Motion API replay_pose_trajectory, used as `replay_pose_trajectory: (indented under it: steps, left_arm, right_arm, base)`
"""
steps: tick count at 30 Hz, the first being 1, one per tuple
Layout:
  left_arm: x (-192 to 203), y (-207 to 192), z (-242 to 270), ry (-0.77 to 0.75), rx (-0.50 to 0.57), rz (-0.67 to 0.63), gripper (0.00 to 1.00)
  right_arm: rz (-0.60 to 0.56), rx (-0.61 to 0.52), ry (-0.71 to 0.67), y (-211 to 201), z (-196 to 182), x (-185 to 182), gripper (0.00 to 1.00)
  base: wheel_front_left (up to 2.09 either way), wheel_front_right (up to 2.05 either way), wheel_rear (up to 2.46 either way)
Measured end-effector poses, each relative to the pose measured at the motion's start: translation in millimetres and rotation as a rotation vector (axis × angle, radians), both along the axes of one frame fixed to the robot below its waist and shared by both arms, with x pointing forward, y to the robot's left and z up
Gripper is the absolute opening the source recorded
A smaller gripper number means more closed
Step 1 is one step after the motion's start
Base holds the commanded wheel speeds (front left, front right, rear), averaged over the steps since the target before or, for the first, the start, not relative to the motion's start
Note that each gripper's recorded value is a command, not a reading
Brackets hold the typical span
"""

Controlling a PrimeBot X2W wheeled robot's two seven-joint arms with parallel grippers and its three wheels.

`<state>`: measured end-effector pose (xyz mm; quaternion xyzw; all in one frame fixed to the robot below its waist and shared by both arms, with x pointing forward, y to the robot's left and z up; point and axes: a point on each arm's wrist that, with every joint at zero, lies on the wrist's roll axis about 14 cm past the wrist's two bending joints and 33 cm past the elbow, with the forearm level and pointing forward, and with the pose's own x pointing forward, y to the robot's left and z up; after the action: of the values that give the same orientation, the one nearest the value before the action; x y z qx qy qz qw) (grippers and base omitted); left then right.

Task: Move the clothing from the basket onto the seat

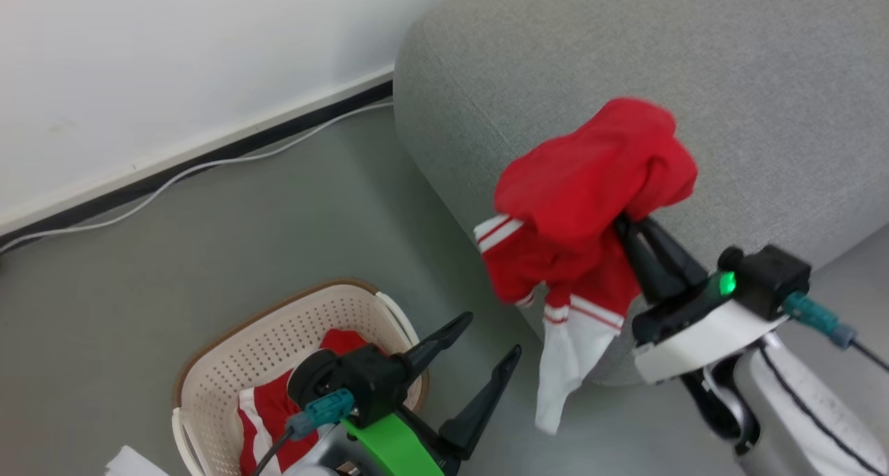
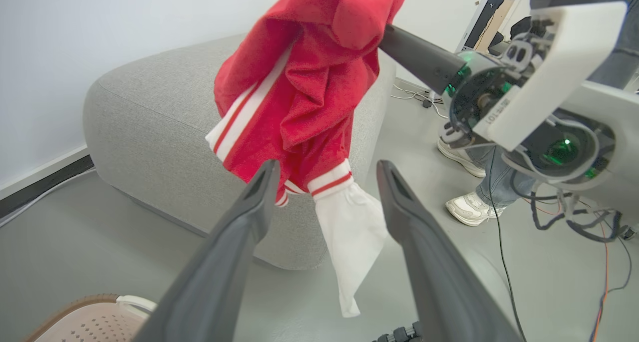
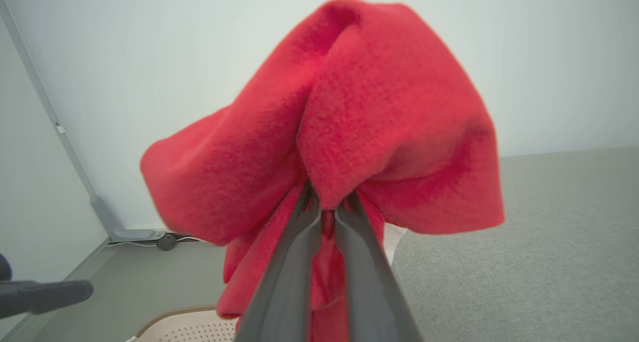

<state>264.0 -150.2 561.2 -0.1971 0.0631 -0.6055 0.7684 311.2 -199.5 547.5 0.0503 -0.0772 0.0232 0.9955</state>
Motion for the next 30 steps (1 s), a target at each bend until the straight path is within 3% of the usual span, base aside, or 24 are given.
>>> replay_pose_trajectory:
  steps: [5, 15, 20, 25, 30]
  left_arm:
    - [0.4, -7.5, -14.1, 0.055, 0.019, -0.047, 1.00]
    - [25.6, 1.9, -48.9, 0.199, 0.058, -0.002, 1.00]
    - [36.4, 10.5, -57.2, 0.261, 0.050, 0.029, 1.00]
    - [38.4, 20.0, -77.3, 0.312, 0.096, 0.029, 1.00]
    - [48.9, 37.3, -102.8, 0.375, 0.144, 0.072, 1.00]
  right_arm:
    - [-0.113, -0.061, -0.070, -49.6, 31.1, 29.5, 0.00]
    - [-0.297, -0.091, -0.135, -130.0, 65.0, 91.7, 0.00]
    - [-0.389, -0.108, -0.135, -168.7, 70.3, 120.9, 0.00]
    - [-0.469, -0.023, -0.188, -195.2, 80.4, 154.2, 0.00]
    - [-0.517, -0.014, -0.142, -215.2, 57.6, 190.6, 0.00]
  base:
    - [0.00, 0.00, 0.00]
    - [0.00, 0.00, 0.00]
    - [0.00, 0.00, 0.00]
    - [0.00, 0.00, 0.00]
    - [0.00, 0.00, 0.00]
